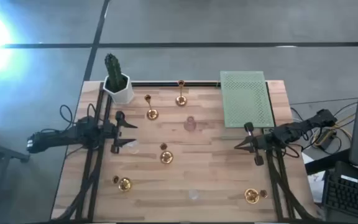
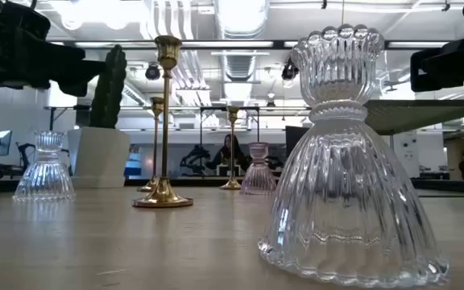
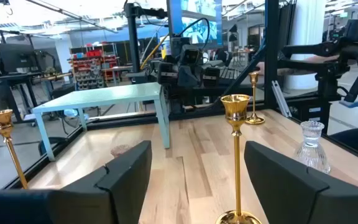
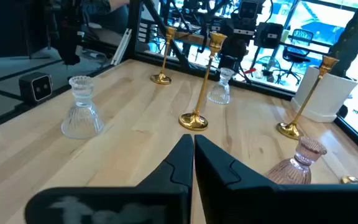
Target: Pick & Place candle stick holders
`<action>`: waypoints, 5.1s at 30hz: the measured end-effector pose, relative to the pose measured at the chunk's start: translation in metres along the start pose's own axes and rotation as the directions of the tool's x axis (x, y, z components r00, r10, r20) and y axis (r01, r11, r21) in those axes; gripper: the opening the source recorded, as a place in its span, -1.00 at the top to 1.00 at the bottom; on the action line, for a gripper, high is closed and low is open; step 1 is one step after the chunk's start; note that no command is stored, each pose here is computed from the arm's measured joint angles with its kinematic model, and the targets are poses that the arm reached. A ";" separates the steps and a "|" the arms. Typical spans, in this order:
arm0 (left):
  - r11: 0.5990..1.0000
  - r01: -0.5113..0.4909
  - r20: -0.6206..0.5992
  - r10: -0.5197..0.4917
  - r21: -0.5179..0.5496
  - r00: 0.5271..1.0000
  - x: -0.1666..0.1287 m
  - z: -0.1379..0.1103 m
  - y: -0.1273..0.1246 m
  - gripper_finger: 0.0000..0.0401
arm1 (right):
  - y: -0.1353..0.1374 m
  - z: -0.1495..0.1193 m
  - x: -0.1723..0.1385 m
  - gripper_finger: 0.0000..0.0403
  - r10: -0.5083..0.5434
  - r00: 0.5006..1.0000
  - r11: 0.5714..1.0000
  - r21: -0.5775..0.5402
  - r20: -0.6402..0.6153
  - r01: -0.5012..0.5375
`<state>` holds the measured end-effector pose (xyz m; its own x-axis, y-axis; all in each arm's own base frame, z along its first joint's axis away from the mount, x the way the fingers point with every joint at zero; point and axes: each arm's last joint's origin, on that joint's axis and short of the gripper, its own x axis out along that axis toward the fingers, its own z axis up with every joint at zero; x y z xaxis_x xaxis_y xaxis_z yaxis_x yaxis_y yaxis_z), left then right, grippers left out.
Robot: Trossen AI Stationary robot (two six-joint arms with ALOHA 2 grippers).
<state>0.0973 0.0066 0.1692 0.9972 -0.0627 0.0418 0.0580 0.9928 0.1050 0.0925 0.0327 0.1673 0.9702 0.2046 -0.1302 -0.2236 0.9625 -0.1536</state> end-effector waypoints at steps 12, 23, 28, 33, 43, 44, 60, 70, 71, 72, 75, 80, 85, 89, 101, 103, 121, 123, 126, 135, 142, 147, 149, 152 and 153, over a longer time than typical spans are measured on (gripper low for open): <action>1.000 0.000 0.000 0.000 0.000 1.000 0.000 0.000 0.000 -0.30 | 0.000 0.000 0.000 0.96 0.000 1.000 1.000 0.000 0.000 0.000; 1.000 0.000 0.000 0.000 0.000 1.000 0.000 0.000 0.000 -0.30 | 0.000 0.000 0.000 0.96 0.000 1.000 1.000 0.000 0.000 0.000; 1.000 0.000 -0.001 0.000 0.000 1.000 0.000 0.000 0.000 -0.30 | 0.000 0.000 0.000 0.96 0.000 1.000 1.000 0.000 0.000 0.000; 1.000 0.000 0.000 0.000 0.000 1.000 0.000 0.000 0.000 -0.30 | 0.000 0.000 0.000 0.96 -0.002 1.000 0.998 -0.065 0.000 0.002; 1.000 0.000 0.000 0.000 0.000 1.000 0.000 0.000 0.000 -0.30 | 0.000 0.000 0.000 0.96 -0.002 1.000 0.677 -0.736 0.002 0.003; 1.000 0.000 0.000 0.000 0.000 1.000 0.000 0.000 0.000 -0.30 | 0.000 0.000 0.000 0.96 -0.002 1.000 0.650 -0.760 0.004 0.004; 1.000 0.000 -0.003 0.000 0.000 1.000 0.000 0.000 0.000 -0.30 | 0.002 0.046 -0.010 0.96 0.230 0.840 0.968 -0.205 0.492 -0.144; 1.000 0.001 -0.008 -0.001 -0.001 1.000 0.000 -0.001 0.000 -0.30 | -0.006 0.075 -0.032 0.96 0.170 0.597 0.943 0.048 0.784 -0.331; 1.000 0.000 -0.008 0.000 -0.001 1.000 0.000 -0.001 0.000 -0.30 | -0.005 0.075 -0.031 0.96 0.174 0.606 0.949 0.033 0.777 -0.315; 1.000 0.001 -0.007 -0.001 -0.001 1.000 0.000 -0.001 0.000 -0.30 | -0.005 0.076 -0.030 0.96 0.174 0.613 0.957 0.016 0.771 -0.291; 1.000 0.001 -0.007 -0.001 -0.001 1.000 0.000 -0.001 0.000 -0.30 | -0.009 0.082 -0.021 0.96 0.056 0.682 0.987 0.063 0.729 -0.149; 1.000 0.001 -0.009 -0.001 -0.002 1.000 0.000 -0.001 0.000 -0.30 | -0.018 0.099 0.007 0.96 -0.321 0.828 0.944 0.222 0.460 0.243; 1.000 0.001 -0.009 -0.001 -0.002 1.000 0.000 -0.001 0.000 -0.30 | -0.019 0.131 0.036 0.96 -0.372 0.854 0.923 0.241 0.364 0.299; 1.000 0.001 -0.009 -0.001 -0.002 1.000 0.000 -0.001 0.000 -0.30 | -0.015 0.157 0.063 0.96 -0.341 0.905 0.929 0.239 0.254 0.283; 1.000 0.001 -0.011 -0.001 -0.002 1.000 0.001 -0.001 0.000 -0.30 | -0.008 0.199 0.055 0.96 -0.206 0.687 0.794 0.292 -0.697 0.533; 1.000 0.001 -0.011 -0.001 -0.002 1.000 0.001 -0.001 0.000 -0.30 | -0.001 0.204 0.049 0.96 -0.165 0.615 0.759 0.299 -0.771 0.578; 1.000 0.001 -0.012 -0.001 -0.002 1.000 0.001 -0.001 0.000 -0.30 | 0.125 0.197 0.004 0.96 0.150 0.296 0.640 0.321 -0.943 0.698; 1.000 0.001 -0.012 -0.001 -0.002 1.000 0.001 -0.001 0.000 -0.30 | 0.138 0.193 -0.002 0.96 0.139 0.282 0.618 0.306 -0.949 0.724; 1.000 0.001 -0.012 -0.001 -0.002 1.000 0.001 -0.001 0.000 -0.30 | 0.156 0.186 -0.008 0.96 0.112 0.262 0.609 0.275 -0.958 0.744; 1.000 0.001 -0.012 -0.001 -0.002 1.000 0.001 -0.001 0.000 -0.30 | 0.186 0.180 0.001 0.96 0.119 0.309 0.604 0.316 -0.944 0.732; 1.000 0.001 -0.012 -0.001 -0.002 1.000 0.001 -0.001 0.000 -0.30 | 0.162 0.199 0.016 0.96 0.147 0.358 0.493 0.382 -0.922 0.782; 1.000 0.001 -0.012 -0.001 -0.002 1.000 0.001 -0.001 0.000 -0.30 | 0.154 0.198 0.030 0.86 0.214 0.286 0.510 0.357 -0.934 0.783; 1.000 0.001 -0.012 -0.001 -0.002 1.000 0.001 -0.001 0.000 -0.30 | 0.151 0.199 0.035 0.76 0.226 0.287 0.511 0.364 -0.931 0.779; 1.000 0.001 -0.012 -0.001 -0.002 1.000 0.001 -0.001 0.000 -0.30 | 0.147 0.199 0.040 0.56 0.222 0.288 0.515 0.362 -0.932 0.777; 1.000 0.001 -0.012 -0.001 -0.002 1.000 0.001 -0.001 0.000 -0.30 | 0.147 0.198 0.041 0.49 0.223 0.284 0.515 0.360 -0.932 0.778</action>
<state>0.0980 0.0067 0.1682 0.9976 -0.0626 0.0298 0.0592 0.9929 0.1028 0.1184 0.2177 0.3336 0.1386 0.1064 -0.9846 0.6734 0.7189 0.1725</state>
